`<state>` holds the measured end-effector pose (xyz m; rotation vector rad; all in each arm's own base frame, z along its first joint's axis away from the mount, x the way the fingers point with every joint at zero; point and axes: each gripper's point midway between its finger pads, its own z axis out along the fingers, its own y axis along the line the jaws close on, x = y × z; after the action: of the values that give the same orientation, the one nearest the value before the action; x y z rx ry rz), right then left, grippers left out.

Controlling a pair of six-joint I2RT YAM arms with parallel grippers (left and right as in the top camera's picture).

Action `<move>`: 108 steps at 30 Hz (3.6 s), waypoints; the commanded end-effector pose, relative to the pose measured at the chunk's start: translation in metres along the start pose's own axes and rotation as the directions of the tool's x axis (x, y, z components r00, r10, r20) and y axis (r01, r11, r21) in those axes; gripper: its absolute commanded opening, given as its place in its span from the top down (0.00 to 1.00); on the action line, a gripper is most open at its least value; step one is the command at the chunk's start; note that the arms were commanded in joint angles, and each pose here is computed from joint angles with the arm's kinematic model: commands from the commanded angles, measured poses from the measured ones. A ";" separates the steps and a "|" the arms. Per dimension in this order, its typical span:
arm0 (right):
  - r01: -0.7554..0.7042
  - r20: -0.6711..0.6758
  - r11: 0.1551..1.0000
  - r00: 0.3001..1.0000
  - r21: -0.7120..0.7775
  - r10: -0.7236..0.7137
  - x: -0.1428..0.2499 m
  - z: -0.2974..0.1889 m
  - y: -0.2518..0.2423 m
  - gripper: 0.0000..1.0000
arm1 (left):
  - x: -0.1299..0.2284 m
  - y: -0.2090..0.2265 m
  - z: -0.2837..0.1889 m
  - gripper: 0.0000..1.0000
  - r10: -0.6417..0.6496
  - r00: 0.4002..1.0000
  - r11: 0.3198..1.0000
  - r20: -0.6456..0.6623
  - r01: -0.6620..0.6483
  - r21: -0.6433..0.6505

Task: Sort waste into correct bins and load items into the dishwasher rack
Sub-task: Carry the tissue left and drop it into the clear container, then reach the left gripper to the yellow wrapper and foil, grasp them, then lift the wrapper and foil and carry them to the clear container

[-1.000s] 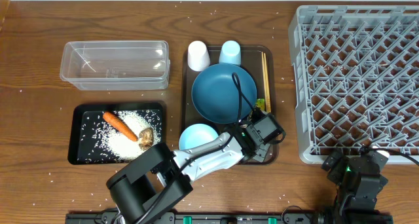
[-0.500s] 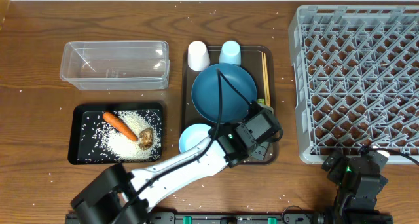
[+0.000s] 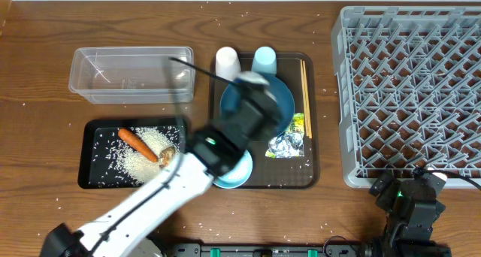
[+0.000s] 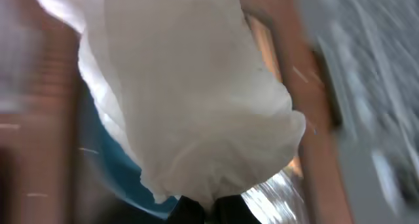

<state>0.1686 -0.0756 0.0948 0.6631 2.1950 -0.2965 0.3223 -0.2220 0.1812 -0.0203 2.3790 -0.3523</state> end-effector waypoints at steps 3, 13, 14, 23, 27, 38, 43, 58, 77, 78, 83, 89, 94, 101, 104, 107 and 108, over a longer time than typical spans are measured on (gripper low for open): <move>0.003 0.014 1.000 1.000 0.011 -0.003 -0.005 -0.002 -0.002 0.01 | -0.064 0.098 0.009 0.94 -0.234 0.951 0.939 0.200 0.275 -0.207; 0.003 0.014 1.000 1.000 0.011 -0.003 -0.005 -0.002 -0.002 0.01 | -0.096 0.235 0.035 0.86 -0.397 0.849 0.784 0.348 0.511 -0.352; 0.003 0.014 1.000 1.000 0.011 -0.003 -0.005 -0.002 -0.002 0.01 | -0.097 0.245 0.036 0.86 -0.405 0.842 0.771 0.357 0.524 -0.361; 0.003 0.014 1.000 1.000 0.011 -0.003 -0.005 -0.002 -0.002 0.01 | -0.102 0.273 0.035 0.09 -0.444 0.809 0.742 0.385 0.573 -0.349; 0.003 0.014 1.000 1.000 0.011 -0.003 -0.005 -0.002 -0.002 0.01 | -0.101 0.269 0.038 0.00 -0.447 0.818 0.756 0.362 0.562 -0.336; 0.003 0.014 1.000 1.000 0.011 -0.003 -0.005 -0.002 -0.002 0.01 | -0.096 0.201 0.030 0.02 -0.436 0.884 0.881 0.170 0.458 -0.119; 0.003 0.014 1.000 1.000 0.011 -0.003 -0.005 -0.002 -0.002 0.01 | -0.066 0.133 0.011 0.02 -0.355 0.935 0.935 0.010 0.355 -0.017; 0.003 0.014 1.000 1.000 0.011 -0.003 -0.005 -0.002 -0.002 0.01 | 0.092 -0.063 0.028 0.17 -0.005 0.956 0.990 -0.292 0.046 0.132; 0.003 0.014 1.000 1.000 0.011 -0.003 -0.005 -0.002 -0.002 0.01 | 0.146 -0.059 0.097 0.17 -0.062 0.961 0.997 -0.268 0.050 -0.053; 0.003 0.014 1.000 1.000 0.011 -0.003 -0.005 -0.002 -0.002 0.01 | 0.147 -0.057 0.098 0.17 -0.060 0.962 0.997 -0.266 0.045 -0.060; 0.003 0.014 1.000 1.000 0.011 -0.003 -0.005 -0.002 -0.002 0.01 | 0.159 -0.051 0.107 0.17 -0.051 0.956 0.996 -0.288 0.027 -0.088; 0.003 0.014 1.000 1.000 0.011 -0.003 -0.005 -0.002 -0.002 0.01 | 0.171 -0.055 0.113 0.17 -0.030 0.954 0.997 -0.298 0.006 -0.082; 0.003 0.014 1.000 1.000 0.011 -0.003 -0.005 -0.002 -0.002 0.01 | 0.171 -0.061 0.112 0.17 -0.005 0.962 0.997 -0.273 -0.015 -0.071; 0.003 0.014 1.000 1.000 0.011 -0.003 -0.005 -0.002 -0.002 0.01 | 0.181 -0.046 0.107 0.25 0.014 0.950 0.991 -0.313 -0.056 -0.124; 0.003 0.014 1.000 1.000 0.011 -0.003 -0.005 -0.002 -0.002 0.01 | 0.186 -0.044 0.105 0.36 0.016 0.941 0.990 -0.338 -0.062 -0.125; 0.003 0.014 1.000 1.000 0.011 -0.003 -0.005 -0.002 -0.002 0.01 | 0.191 -0.048 0.104 0.53 0.012 0.930 0.993 -0.367 -0.055 -0.106; 0.003 0.014 1.000 1.000 0.011 -0.003 -0.005 -0.002 -0.002 0.01 | 0.193 -0.049 0.103 0.60 0.011 0.926 0.994 -0.378 -0.053 -0.099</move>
<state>0.1686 -0.0756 0.0948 0.6631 2.1954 -0.2966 0.2550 -0.3136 0.0047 0.0251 2.7106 -0.2095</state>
